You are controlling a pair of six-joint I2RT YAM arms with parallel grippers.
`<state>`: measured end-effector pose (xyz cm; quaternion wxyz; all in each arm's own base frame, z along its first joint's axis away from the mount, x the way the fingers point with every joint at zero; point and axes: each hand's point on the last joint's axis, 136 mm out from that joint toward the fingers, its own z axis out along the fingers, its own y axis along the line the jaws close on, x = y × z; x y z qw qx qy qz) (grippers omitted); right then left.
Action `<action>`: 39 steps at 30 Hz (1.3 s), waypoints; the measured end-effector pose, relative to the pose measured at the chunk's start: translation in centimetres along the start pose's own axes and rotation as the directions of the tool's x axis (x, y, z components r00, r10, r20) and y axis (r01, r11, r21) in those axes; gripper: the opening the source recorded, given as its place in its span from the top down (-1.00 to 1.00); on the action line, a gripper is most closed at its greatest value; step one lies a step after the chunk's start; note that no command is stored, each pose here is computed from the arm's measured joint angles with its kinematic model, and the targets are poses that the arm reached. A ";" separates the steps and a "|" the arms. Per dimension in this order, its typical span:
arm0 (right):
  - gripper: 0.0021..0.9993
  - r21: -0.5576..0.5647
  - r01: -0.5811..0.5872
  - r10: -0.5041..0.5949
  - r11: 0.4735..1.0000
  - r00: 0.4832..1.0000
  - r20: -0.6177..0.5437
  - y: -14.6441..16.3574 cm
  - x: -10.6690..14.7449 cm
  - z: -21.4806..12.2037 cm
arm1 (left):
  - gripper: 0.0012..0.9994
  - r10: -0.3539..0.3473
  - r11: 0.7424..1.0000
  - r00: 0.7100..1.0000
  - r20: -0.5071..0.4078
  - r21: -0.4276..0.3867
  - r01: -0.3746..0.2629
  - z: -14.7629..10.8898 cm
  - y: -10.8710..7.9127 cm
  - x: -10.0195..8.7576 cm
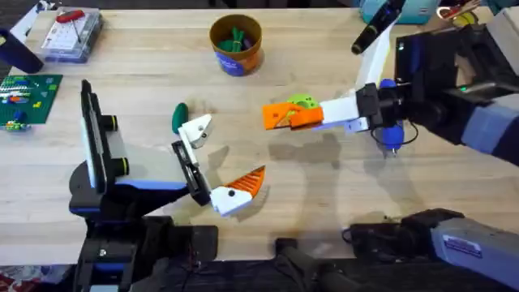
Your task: Pick up the gripper from the table and insert it into the empty holder that is missing its gripper. Then pick up a screw, insert it into the mounting hole, and use the screwdriver to tighten it. Finally, clean up the table by picking up the vegetable and placing it into the bucket.
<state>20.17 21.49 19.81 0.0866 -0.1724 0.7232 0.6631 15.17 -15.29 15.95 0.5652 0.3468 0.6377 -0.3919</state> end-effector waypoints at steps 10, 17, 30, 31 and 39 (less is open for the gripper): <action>0.99 -0.127 -0.122 0.108 0.984 0.987 -0.115 0.3 0.7 1.5 | -0.97 0.000 1.000 1.000 0.000 0.000 0.000 0.0 0.0 0.0; 0.99 -0.123 -0.203 0.183 0.971 0.970 -0.157 -1.6 0.1 2.7 | -0.97 0.000 1.000 1.000 0.000 0.000 0.000 0.0 0.0 0.0; 0.99 -0.095 -0.358 0.326 0.929 0.913 -0.245 -3.4 -0.2 5.2 | -0.97 0.000 1.000 1.000 0.000 0.000 0.000 0.0 0.0 0.0; 0.99 -0.096 -0.357 0.325 0.929 0.912 -0.249 -3.3 -0.3 5.3 | -0.97 0.000 1.000 1.000 0.000 0.000 0.000 0.0 0.0 0.0; 0.99 -0.097 -0.350 0.317 0.932 0.914 -0.255 -3.0 -0.6 5.5 | -0.97 0.000 1.000 1.000 0.000 0.000 0.000 0.0 0.0 0.0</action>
